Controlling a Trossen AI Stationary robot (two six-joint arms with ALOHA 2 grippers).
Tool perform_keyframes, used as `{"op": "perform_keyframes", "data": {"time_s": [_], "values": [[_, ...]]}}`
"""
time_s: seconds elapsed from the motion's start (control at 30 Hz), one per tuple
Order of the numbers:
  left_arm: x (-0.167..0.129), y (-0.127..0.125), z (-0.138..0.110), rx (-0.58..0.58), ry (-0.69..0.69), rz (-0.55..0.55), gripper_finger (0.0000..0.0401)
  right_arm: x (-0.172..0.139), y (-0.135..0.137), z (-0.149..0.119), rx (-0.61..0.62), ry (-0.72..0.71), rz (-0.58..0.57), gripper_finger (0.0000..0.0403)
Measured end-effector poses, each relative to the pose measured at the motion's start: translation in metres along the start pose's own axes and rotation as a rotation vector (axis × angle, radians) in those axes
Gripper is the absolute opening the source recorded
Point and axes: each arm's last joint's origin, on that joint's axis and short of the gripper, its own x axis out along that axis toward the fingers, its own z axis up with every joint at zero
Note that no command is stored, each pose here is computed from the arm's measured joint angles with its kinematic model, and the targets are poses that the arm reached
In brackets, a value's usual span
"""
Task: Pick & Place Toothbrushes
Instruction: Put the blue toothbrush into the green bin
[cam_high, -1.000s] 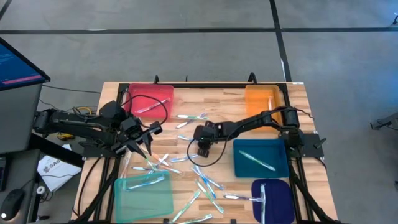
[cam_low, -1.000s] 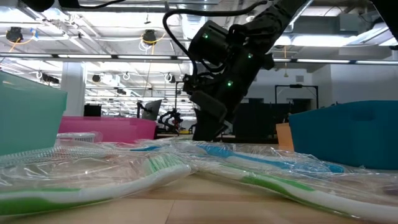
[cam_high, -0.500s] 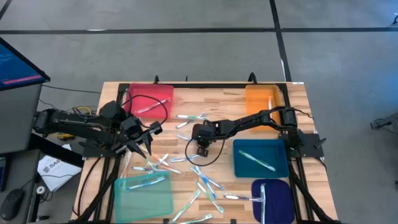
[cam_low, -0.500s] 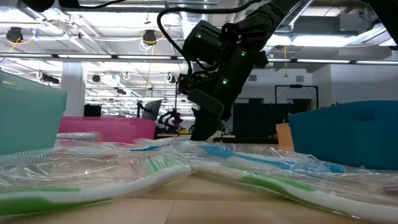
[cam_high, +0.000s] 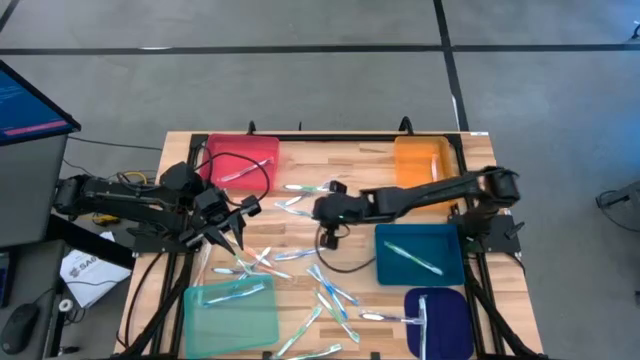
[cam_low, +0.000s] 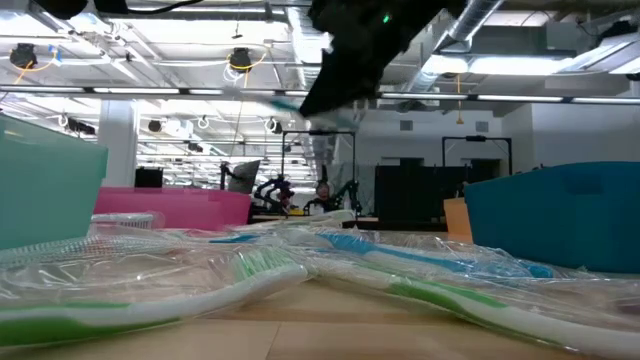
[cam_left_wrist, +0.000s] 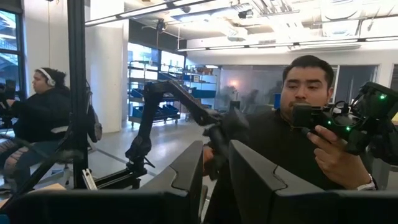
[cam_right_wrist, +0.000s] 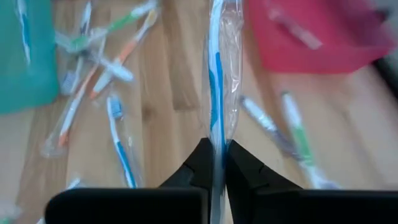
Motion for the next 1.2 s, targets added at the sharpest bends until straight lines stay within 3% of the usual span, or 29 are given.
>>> {"op": "perform_keyframes", "data": {"time_s": [0.23, 0.37, 0.47, 0.57, 0.67, 0.73, 1.0, 1.2], "values": [[0.000, 0.000, -0.001, 0.014, 0.006, 0.005, 0.0072, -0.053, -0.026, -0.012, 0.141, -0.226, -0.030, 0.0014], [-0.001, 0.005, -0.004, 0.033, 0.005, 0.110, 0.0072, -0.076, -0.035, -0.027, 0.202, -0.473, 0.075, 0.0014], [-0.003, 0.012, -0.006, 0.065, -0.008, 0.306, 0.0072, -0.088, -0.037, -0.035, 0.212, -0.688, 0.129, 0.0014], [-0.009, 0.023, -0.013, 0.053, 0.006, 0.616, 0.0072, -0.098, -0.034, -0.036, 0.156, -0.845, 0.126, 0.0014], [-0.015, 0.029, -0.018, 0.071, 0.034, 0.867, 0.0072, -0.102, -0.030, -0.026, 0.105, -0.922, 0.119, 0.0014], [-0.016, 0.030, -0.017, 0.104, 0.037, 0.948, 0.0072, -0.102, -0.031, -0.013, 0.079, -0.934, 0.103, 0.0014], [-0.012, 0.027, -0.018, 0.158, 0.075, 0.862, 0.0080, -0.080, -0.031, 0.032, -0.021, -0.871, 0.142, 0.0014], [-0.014, 0.031, -0.021, 0.175, 0.096, 0.920, 0.0138, -0.058, -0.015, 0.038, -0.153, -0.798, 0.115, 0.0014]]}}
